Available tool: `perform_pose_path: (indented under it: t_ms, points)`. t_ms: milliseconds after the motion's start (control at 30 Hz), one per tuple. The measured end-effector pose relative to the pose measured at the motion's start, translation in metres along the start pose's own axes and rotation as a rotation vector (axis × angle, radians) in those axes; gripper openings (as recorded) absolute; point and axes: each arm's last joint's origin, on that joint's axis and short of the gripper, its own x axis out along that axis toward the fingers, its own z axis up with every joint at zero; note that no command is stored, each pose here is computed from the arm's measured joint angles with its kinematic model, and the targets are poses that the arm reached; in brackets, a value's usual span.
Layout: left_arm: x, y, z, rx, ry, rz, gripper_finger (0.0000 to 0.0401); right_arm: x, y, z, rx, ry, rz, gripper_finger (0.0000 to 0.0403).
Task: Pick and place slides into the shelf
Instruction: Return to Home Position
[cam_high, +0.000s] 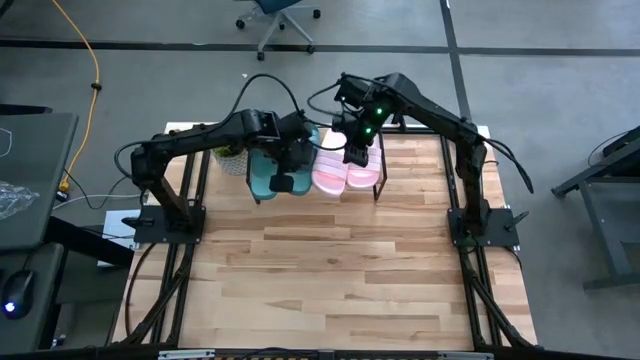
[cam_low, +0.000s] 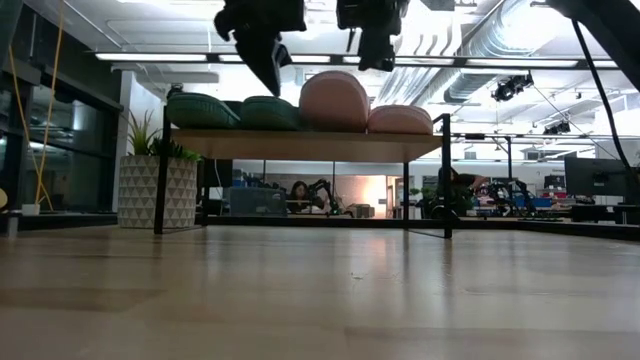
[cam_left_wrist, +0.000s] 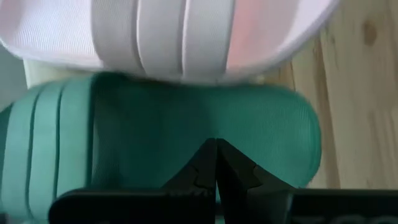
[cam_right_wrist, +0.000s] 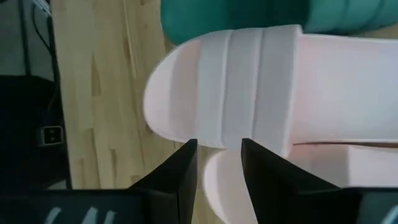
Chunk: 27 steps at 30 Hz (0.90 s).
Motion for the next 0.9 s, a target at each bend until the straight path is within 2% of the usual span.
perform_pose_path:
  t_ms: [233,500,667,800,900]
  points:
    - [-0.007,-0.001,-0.006,0.026,0.024,0.009,0.0,0.002,0.003,0.002,0.023,0.002,-0.068,0.0114]
    - [-0.055,0.004,-0.025,-0.002,-0.083,0.104,0.0,-0.028,-0.002,-0.005,0.059,-0.104,-0.11,0.0114]
    - [-0.076,0.009,-0.032,-0.04,-0.189,0.123,0.0,-0.038,0.009,-0.006,0.05,-0.157,-0.128,0.0114]
    - [-0.076,0.007,-0.035,-0.037,-0.225,0.126,0.0,-0.033,0.018,-0.004,0.022,-0.15,-0.189,0.0114]
    - [-0.064,0.002,-0.042,-0.048,-0.278,0.088,0.0,-0.031,0.024,-0.002,0.003,-0.161,-0.199,0.0114]
